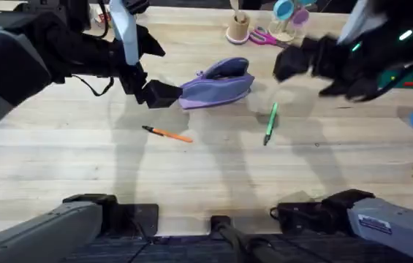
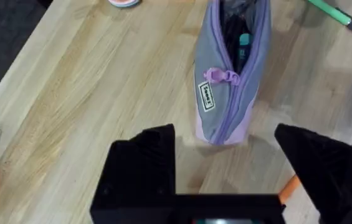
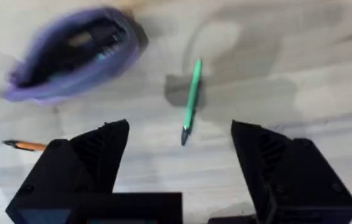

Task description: Unzip the bag, pick up the pens from the table one at a time and place them inside, then zip the bag closed.

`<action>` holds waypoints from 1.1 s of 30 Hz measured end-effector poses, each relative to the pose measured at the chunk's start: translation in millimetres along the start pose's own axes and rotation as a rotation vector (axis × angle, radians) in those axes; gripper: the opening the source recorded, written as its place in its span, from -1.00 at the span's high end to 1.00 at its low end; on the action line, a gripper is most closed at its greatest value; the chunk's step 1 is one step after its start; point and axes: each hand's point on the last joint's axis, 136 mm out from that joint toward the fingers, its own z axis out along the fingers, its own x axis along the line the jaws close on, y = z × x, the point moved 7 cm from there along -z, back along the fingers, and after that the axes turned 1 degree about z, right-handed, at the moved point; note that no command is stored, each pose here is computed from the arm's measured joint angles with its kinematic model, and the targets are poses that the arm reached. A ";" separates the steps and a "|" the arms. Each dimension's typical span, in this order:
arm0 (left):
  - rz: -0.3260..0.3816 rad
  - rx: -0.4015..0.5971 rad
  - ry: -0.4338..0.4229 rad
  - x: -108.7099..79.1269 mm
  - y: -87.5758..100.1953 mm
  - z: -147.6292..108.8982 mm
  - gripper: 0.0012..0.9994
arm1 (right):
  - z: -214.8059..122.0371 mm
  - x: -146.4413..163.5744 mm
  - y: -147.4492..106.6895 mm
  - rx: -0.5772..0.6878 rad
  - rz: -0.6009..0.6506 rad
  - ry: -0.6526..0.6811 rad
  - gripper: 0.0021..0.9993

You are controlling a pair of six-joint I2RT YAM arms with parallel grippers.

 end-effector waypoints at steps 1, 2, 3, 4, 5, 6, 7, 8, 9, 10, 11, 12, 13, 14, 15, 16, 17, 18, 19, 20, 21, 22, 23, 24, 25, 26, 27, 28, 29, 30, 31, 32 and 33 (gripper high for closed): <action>0.000 0.000 0.000 0.0 0.0 0.0 -0.99 | 9.0 -1.0 -3.9 0.016 0.010 -0.001 -0.99; 0.000 0.000 0.000 0.0 0.0 0.0 -0.99 | 17.6 -1.4 -7.0 0.025 0.019 0.002 -0.99; 0.000 0.000 0.000 0.0 0.0 0.0 -0.99 | 27.2 -1.8 -10.0 0.031 0.033 0.008 -0.99; 0.000 0.000 0.000 0.0 0.0 0.0 -0.99 | 35.3 -1.9 -11.6 0.029 0.044 0.013 -0.99; 0.000 0.000 0.000 0.0 0.0 0.0 -0.99 | 44.4 -2.0 -13.4 0.025 0.060 0.021 -0.99; 0.000 0.000 0.000 0.0 0.0 0.1 -0.99 | 52.7 -2.2 -15.1 0.020 0.074 0.028 -0.99; 0.000 0.000 -0.001 -0.1 -0.1 0.1 -0.99 | 62.1 -2.5 -17.1 0.013 0.090 0.037 -0.99; 0.000 0.000 0.000 0.0 -0.1 0.1 -0.99 | 69.8 -2.8 -18.7 0.005 0.100 0.045 -0.99; 0.000 0.000 0.000 0.0 0.0 0.0 -0.99 | 77.7 -3.4 -20.5 -0.005 0.111 0.052 -0.99; 0.000 0.000 0.000 0.0 0.0 0.0 -0.99 | 84.0 -4.0 -22.0 -0.013 0.117 0.057 -0.99; 0.000 0.000 0.000 0.0 0.0 0.1 -0.99 | 90.6 -5.7 -24.5 -0.019 0.125 0.056 -0.99; 0.000 0.000 0.000 0.0 0.0 0.1 -0.99 | 95.5 -7.9 -26.7 -0.024 0.132 0.049 -0.99; 0.000 0.000 0.000 0.0 0.0 0.1 -0.99 | 99.8 -10.3 -29.2 -0.026 0.139 0.038 -0.99; 0.000 0.000 -0.001 -0.1 -0.1 0.1 -0.99 | 104.2 -14.1 -32.6 -0.025 0.144 0.017 -0.99; 0.000 0.000 0.000 0.0 0.0 0.0 -0.99 | 108.0 -17.6 -35.4 -0.020 0.149 -0.005 -0.99; 0.000 0.000 -0.001 -0.1 -0.1 0.1 -0.99 | 111.6 -20.5 -37.3 -0.016 0.152 -0.028 -0.99; 0.000 0.000 0.000 0.0 0.0 0.0 -0.99 | 115.8 -22.6 -38.4 -0.012 0.155 -0.050 -0.99; 0.000 0.000 0.000 0.0 0.0 0.0 -0.99 | 119.7 -23.8 -38.6 -0.008 0.156 -0.066 -0.99; 0.000 0.000 0.000 0.0 0.0 0.1 -0.99 | 123.8 -24.6 -38.8 -0.002 0.157 -0.080 -0.99; 0.000 0.000 0.000 0.0 0.0 0.1 -0.99 | 127.8 -25.0 -38.5 0.001 0.158 -0.091 -0.99; 0.000 0.000 0.000 0.0 0.0 0.0 -0.99 | 131.5 -25.2 -38.2 0.005 0.158 -0.099 -0.99; 0.000 0.000 0.000 0.0 0.0 0.1 -0.99 | 135.9 -25.1 -38.2 0.012 0.157 -0.106 -0.99; 0.000 0.000 0.000 0.0 0.0 0.1 -0.99 | 139.7 -24.9 -38.3 0.018 0.157 -0.111 -0.99; 0.000 0.000 0.000 -0.1 0.0 0.0 -0.99 | 144.0 -24.5 -38.3 0.026 0.156 -0.114 -0.99; 0.000 0.000 0.000 0.0 -0.1 0.1 -0.99 | 146.2 -24.2 -38.0 0.029 0.155 -0.119 -0.99; 0.000 0.000 0.000 0.0 0.0 0.1 -0.99 | 146.2 -23.0 -37.4 0.028 0.153 -0.116 -0.99; 0.000 0.000 0.000 -0.1 0.0 0.0 -0.99 | 146.6 -23.0 -37.6 0.029 0.152 -0.117 -0.95; 0.000 0.000 0.000 0.0 0.0 0.0 -0.99 | 147.2 -23.4 -37.8 0.031 0.152 -0.121 -0.87; 0.000 0.000 0.000 0.0 0.0 0.1 -0.99 | 147.8 -24.5 -37.9 0.033 0.152 -0.131 -0.72; 0.000 0.000 0.000 -0.1 0.0 0.0 -0.99 | 148.6 -26.2 -38.0 0.036 0.152 -0.144 -0.58; 0.000 0.000 -0.001 0.0 0.0 0.1 -0.99 | 148.9 -27.2 -38.0 0.038 0.152 -0.154 -0.46; 0.000 0.000 0.000 0.0 0.0 0.1 -0.99 | 149.3 -28.3 -38.0 0.039 0.150 -0.163 -0.35; 0.000 0.000 -0.001 -0.1 0.0 0.0 -0.99 | 149.6 -29.2 -38.0 0.041 0.149 -0.172 -0.25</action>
